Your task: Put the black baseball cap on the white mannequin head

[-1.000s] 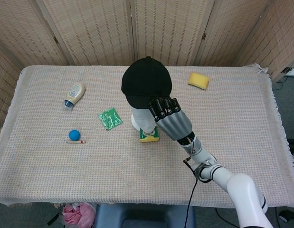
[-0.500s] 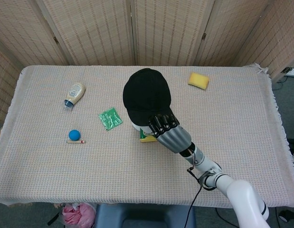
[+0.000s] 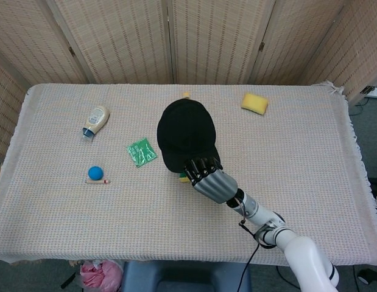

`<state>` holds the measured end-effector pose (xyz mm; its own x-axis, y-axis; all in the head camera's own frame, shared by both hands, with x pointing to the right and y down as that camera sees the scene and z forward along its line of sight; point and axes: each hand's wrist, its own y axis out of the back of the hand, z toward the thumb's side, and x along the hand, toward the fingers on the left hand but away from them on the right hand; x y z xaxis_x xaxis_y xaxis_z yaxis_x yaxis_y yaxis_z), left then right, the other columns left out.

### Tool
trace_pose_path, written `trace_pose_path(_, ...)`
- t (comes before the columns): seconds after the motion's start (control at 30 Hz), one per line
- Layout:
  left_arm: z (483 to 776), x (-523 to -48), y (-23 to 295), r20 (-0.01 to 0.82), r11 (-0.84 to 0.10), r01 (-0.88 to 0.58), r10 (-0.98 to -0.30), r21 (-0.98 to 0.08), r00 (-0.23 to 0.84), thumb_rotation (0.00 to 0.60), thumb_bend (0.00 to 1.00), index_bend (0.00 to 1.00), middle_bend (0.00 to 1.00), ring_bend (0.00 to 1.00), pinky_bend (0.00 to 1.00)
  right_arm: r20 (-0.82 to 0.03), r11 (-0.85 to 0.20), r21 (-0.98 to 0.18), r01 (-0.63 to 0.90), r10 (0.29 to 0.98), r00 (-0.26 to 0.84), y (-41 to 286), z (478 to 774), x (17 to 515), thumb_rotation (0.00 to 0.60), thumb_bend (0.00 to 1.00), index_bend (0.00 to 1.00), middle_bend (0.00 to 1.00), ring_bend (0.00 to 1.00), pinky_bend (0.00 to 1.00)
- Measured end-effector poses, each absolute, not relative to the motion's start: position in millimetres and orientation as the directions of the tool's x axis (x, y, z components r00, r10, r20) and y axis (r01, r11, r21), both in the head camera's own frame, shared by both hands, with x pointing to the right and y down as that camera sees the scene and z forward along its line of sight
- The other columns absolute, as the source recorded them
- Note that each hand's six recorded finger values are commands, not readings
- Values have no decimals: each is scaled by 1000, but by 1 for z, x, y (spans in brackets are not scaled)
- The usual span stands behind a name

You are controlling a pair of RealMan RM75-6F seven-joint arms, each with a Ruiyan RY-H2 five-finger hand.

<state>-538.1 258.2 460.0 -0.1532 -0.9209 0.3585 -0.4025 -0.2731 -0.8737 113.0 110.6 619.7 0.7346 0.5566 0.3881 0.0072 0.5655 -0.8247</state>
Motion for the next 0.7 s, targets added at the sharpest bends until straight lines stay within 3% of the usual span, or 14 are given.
trace_pose_path(0.07,460,-539,258,358,-272,-404,-921,-873,-155,600,224,0,0,0,124,372,564,-826,-18,569,734,111,624,114,600,466,920,713,709,832)
trace_pose_path(0.1,460,-539,258,359,-273,-405,-920,-873,-156,600,224,0,0,0,124,358,558,-829,-38,580,732,111,627,115,600,410,844,660,656,758)
trace_pose_path(0.13,460,-539,258,360,-273,-404,-920,-873,-156,600,224,0,0,0,124,346,552,-832,-52,590,730,111,630,116,600,369,752,606,605,686)
trace_pose_path(0.23,461,-539,258,361,-274,-403,-920,-873,-156,600,224,0,0,0,124,311,536,-838,-99,619,721,110,637,119,600,264,352,339,358,415)
trace_pose_path(0.33,461,-539,257,363,-277,-400,-919,-874,-156,600,223,0,0,0,124,293,517,-848,-118,642,708,110,640,120,600,208,105,170,222,297)
trace_pose_path(0.43,462,-539,257,364,-278,-398,-918,-874,-157,600,224,0,0,0,124,283,502,-856,-123,655,700,112,640,120,600,184,11,98,178,260)
trace_pose_path(0.7,461,-539,258,362,-275,-402,-919,-873,-157,600,224,0,0,0,124,265,474,-872,-125,672,692,119,634,124,600,153,0,31,131,216)
